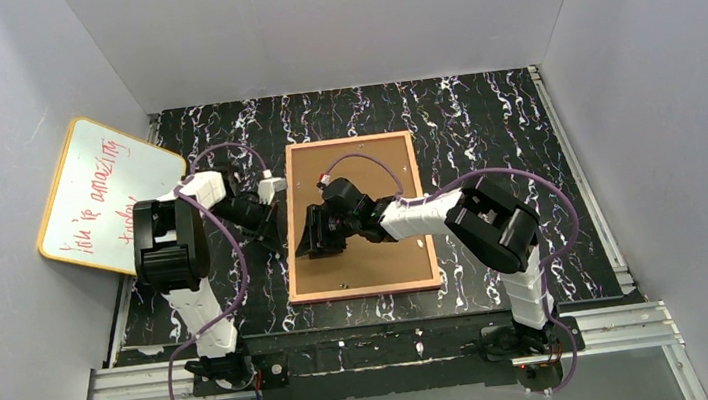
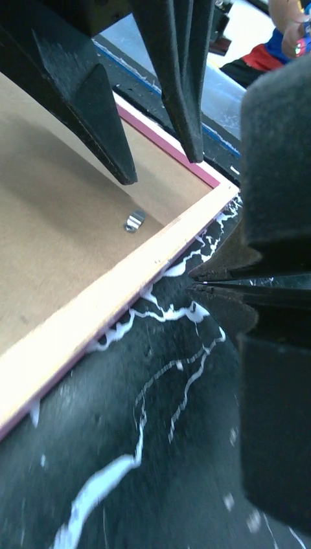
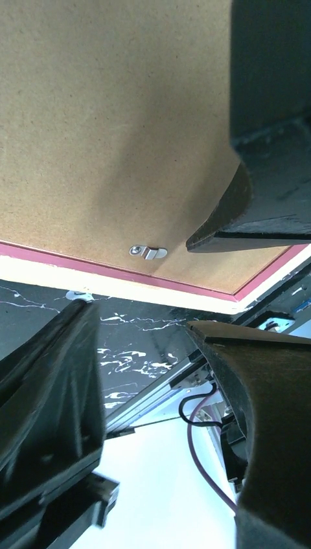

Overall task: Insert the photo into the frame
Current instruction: Install the photo frame at the center of the board.

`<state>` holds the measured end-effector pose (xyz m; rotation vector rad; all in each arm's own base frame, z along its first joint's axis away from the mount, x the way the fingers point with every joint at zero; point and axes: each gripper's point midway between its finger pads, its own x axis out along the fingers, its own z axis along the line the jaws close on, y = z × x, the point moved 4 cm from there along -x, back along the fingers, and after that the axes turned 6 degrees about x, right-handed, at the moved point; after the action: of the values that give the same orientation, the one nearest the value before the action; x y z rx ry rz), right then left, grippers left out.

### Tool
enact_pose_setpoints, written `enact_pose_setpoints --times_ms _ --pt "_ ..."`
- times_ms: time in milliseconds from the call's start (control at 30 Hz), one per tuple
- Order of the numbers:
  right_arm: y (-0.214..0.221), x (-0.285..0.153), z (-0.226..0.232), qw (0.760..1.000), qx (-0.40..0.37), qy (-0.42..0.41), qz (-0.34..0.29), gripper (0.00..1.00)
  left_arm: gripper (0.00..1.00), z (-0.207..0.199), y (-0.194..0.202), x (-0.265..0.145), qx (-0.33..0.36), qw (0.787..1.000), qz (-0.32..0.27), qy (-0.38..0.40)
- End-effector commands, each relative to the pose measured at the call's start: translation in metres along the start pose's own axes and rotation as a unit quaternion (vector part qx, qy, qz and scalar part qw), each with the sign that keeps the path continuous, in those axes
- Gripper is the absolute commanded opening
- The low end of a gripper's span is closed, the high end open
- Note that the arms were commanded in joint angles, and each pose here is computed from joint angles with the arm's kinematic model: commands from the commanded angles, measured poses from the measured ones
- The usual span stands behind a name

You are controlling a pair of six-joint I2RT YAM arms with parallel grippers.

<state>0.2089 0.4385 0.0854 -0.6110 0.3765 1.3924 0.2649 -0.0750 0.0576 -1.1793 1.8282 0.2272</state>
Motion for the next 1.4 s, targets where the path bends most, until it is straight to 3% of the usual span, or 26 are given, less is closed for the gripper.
enact_pose_setpoints --times_ms 0,200,333,1167,1367 --pt "-0.004 0.002 0.007 1.0 -0.01 -0.016 -0.012 0.5 0.06 -0.002 -0.008 -0.018 0.012 1.0 -0.015 0.003" --pt "-0.002 0.005 -0.001 1.0 -0.01 -0.009 -0.012 0.48 0.18 -0.016 -0.014 -0.015 0.009 0.998 -0.042 0.052" --pt "-0.002 0.008 -0.003 1.0 -0.011 -0.006 -0.011 0.46 0.2 -0.016 -0.012 -0.005 0.002 0.997 -0.028 0.065" --pt "-0.002 0.03 -0.011 1.0 -0.008 -0.007 0.005 0.36 0.12 -0.008 0.005 0.014 -0.012 0.997 -0.007 0.07" --pt "-0.001 0.023 0.006 0.999 -0.012 -0.037 0.017 0.33 0.11 -0.007 0.007 0.014 -0.011 0.998 -0.004 0.068"
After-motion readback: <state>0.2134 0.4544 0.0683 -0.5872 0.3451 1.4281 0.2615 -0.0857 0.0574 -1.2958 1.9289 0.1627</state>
